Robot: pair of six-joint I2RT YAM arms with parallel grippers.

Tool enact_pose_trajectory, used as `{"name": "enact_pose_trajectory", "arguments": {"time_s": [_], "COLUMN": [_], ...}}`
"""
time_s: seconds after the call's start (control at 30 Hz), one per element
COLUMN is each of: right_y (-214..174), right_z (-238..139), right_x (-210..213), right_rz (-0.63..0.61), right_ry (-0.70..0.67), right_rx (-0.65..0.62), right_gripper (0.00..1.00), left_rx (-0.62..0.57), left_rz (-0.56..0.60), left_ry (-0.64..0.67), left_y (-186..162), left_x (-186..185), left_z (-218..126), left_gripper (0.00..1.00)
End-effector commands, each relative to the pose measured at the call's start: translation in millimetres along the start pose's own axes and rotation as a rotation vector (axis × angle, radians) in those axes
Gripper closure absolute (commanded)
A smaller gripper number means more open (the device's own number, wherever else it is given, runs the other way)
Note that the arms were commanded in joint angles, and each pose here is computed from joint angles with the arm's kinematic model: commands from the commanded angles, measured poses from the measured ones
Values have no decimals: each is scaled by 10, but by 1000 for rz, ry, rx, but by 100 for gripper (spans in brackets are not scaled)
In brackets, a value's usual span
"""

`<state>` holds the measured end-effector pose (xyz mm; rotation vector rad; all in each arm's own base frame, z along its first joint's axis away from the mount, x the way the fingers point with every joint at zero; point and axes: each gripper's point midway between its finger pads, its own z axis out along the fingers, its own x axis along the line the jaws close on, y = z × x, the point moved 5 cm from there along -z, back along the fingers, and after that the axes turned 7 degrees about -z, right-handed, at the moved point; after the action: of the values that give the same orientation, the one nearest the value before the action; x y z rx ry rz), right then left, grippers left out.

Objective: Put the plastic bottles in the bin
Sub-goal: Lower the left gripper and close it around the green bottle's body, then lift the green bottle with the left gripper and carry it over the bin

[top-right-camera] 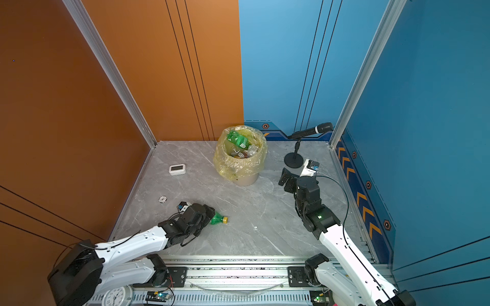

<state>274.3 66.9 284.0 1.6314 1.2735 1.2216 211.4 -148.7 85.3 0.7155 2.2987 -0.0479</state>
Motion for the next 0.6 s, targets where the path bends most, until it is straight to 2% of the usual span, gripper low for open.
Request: {"name": "enact_pose_trajectory", "arguments": {"time_s": [0.0, 0.1, 0.3, 0.57], "right_y": [-78, -74, -74, -86], "right_z": [-6, -4, 0, 11], "right_x": [-38, -43, -58, -65], "right_rz": [-16, -13, -10, -3], "right_ry": [-1, -2, -6, -5], "right_rx": [26, 25, 26, 29], "right_gripper": [0, 0, 0, 0], "left_rx": [42, 64, 74, 62], "left_rz": [4, 0, 5, 98], "left_ry": [-19, -14, -27, -100], "left_y": [-50, -80, -99, -42], "left_x": [-67, -66, -111, -419], "left_z": [75, 151, 188, 56], "left_gripper": [12, 23, 36, 38]}}
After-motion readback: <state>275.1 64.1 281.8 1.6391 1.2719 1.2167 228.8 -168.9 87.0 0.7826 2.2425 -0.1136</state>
